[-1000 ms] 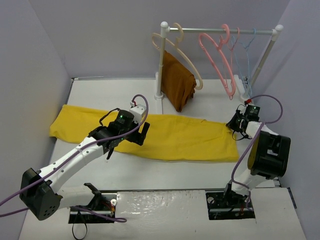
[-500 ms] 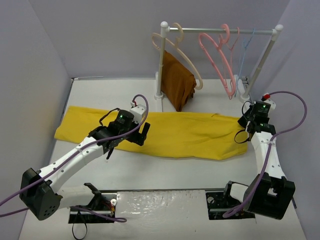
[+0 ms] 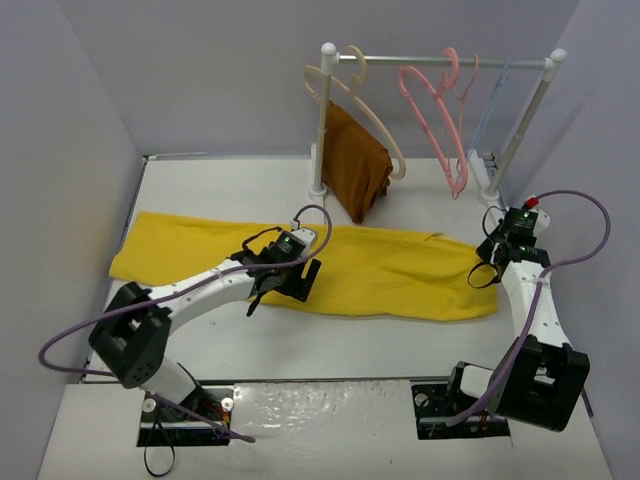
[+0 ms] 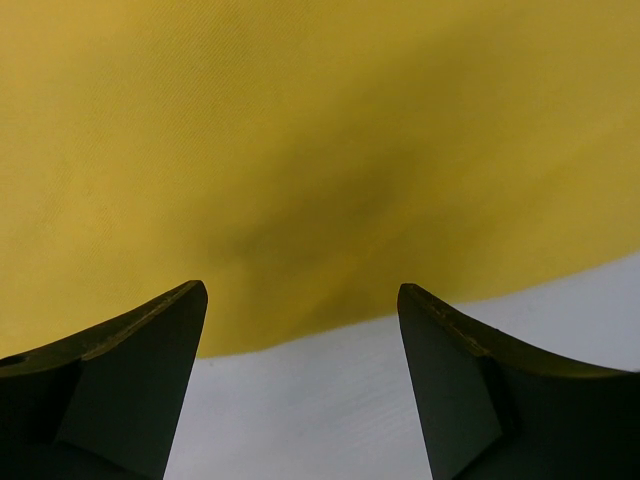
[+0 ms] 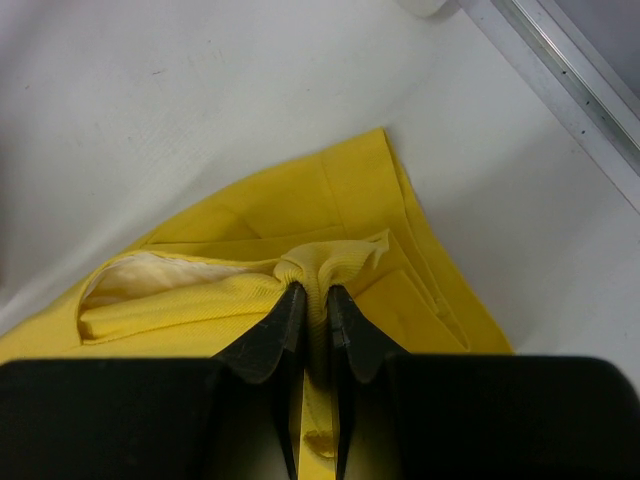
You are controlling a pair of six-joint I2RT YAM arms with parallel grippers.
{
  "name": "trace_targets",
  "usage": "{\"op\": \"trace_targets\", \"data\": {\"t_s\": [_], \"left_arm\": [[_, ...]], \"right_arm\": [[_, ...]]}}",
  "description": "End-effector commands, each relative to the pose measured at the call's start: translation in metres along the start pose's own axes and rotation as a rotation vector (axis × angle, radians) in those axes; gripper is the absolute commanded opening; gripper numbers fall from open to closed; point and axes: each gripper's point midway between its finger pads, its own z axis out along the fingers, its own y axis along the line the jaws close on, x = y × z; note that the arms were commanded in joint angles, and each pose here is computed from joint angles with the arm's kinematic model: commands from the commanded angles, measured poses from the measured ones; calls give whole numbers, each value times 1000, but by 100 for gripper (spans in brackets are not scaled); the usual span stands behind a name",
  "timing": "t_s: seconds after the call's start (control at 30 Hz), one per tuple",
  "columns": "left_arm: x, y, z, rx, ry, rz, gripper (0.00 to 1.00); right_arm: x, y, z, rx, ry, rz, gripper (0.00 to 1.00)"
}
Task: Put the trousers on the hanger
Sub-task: Fold the trousers at the center of the board.
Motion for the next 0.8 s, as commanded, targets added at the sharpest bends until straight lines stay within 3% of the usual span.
{"op": "trace_targets", "data": {"t_s": [0.0, 0.17, 0.33, 0.77], "left_arm": [[-18, 23, 31, -110, -35, -191, 72], [19, 52, 51, -196, 50, -321, 66], [39, 56, 55, -199, 64, -377, 64], [38, 60, 58, -182, 51, -428, 64]], "right_arm": [[-29, -18, 0, 97, -75, 22, 0], [-29, -38, 10, 172, -61, 44, 0], [-21, -50, 29, 228, -25, 46, 0], [32, -92, 66, 375, 114, 63, 0]]}}
